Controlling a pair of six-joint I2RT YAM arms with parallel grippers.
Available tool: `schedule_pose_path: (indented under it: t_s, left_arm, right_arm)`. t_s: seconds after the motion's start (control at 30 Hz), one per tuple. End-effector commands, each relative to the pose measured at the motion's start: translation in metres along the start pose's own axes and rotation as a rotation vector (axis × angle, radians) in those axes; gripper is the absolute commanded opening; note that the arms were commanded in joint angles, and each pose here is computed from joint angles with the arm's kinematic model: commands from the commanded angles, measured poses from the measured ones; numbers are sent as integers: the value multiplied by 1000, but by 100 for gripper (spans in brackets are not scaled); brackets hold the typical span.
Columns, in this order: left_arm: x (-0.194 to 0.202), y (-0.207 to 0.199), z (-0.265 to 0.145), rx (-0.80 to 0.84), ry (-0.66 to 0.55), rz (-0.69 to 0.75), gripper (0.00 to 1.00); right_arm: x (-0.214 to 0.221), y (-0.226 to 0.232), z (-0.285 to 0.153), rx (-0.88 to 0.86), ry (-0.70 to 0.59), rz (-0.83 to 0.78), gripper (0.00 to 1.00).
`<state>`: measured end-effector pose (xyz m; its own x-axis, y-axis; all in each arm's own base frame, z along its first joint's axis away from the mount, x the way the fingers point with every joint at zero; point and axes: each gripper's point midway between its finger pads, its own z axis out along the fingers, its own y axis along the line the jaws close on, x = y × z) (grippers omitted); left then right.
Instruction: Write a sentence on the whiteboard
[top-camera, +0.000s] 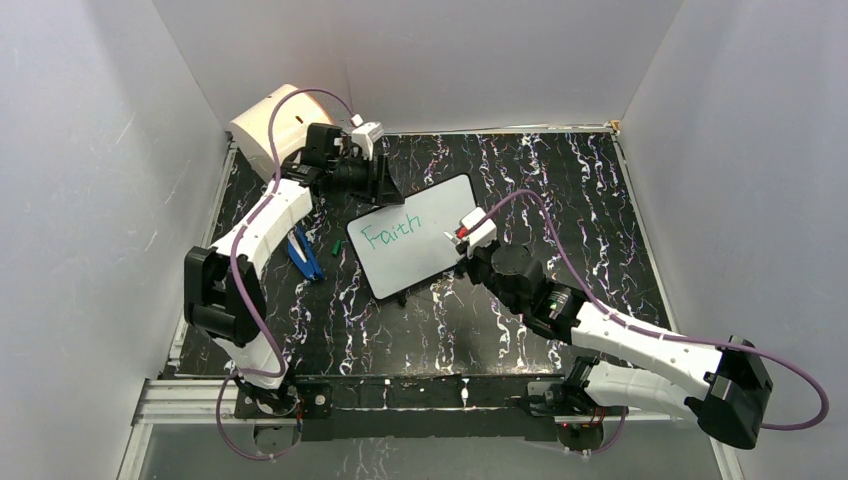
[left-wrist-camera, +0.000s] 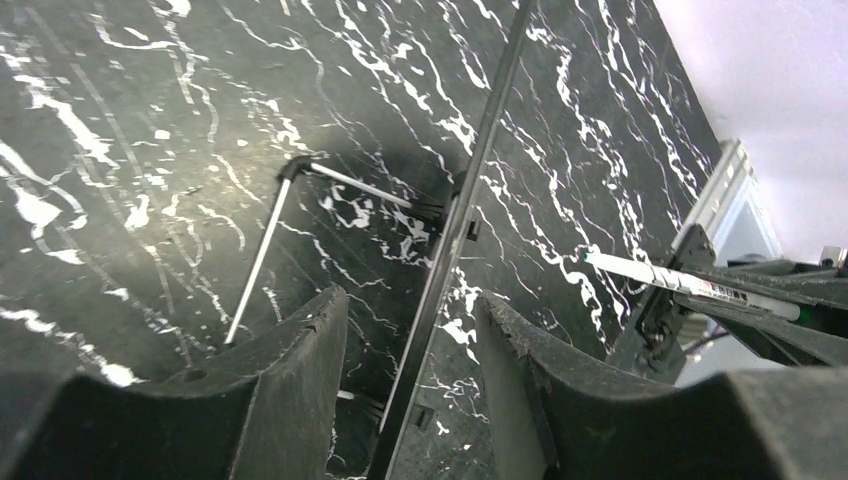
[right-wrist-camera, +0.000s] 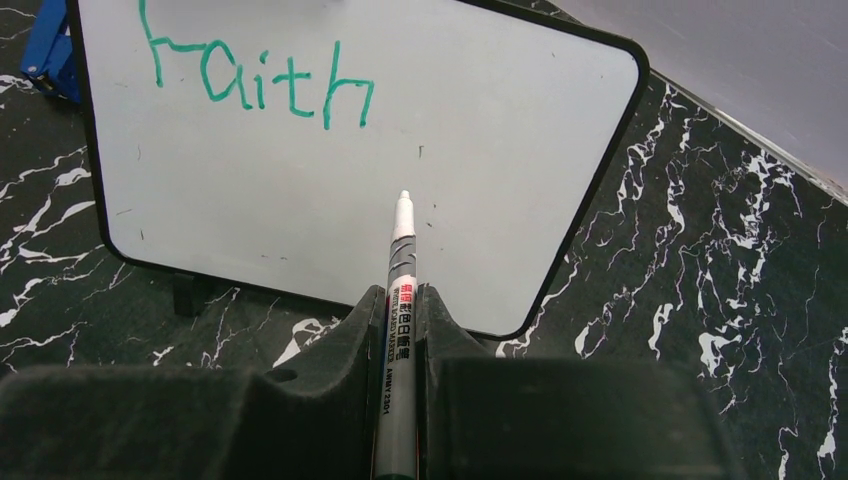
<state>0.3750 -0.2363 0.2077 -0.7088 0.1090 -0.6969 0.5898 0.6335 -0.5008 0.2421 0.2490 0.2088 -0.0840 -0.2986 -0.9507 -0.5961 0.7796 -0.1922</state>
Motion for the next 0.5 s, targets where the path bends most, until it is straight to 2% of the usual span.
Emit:
schedule_pose_path:
  t_s: [0.0, 0.2, 0.47]
  left_arm:
    - [-1, -30, 3, 128, 38, 73, 47]
    - [5, -35, 14, 180, 77, 100, 42]
    - [9, -34, 20, 228, 107, 150, 27]
  right_arm:
    - [-36, -8, 1, 30, -84, 24, 0]
    - [-35, -5, 7, 26, -74, 15, 0]
    - [-33, -1, 12, 13, -65, 4, 0]
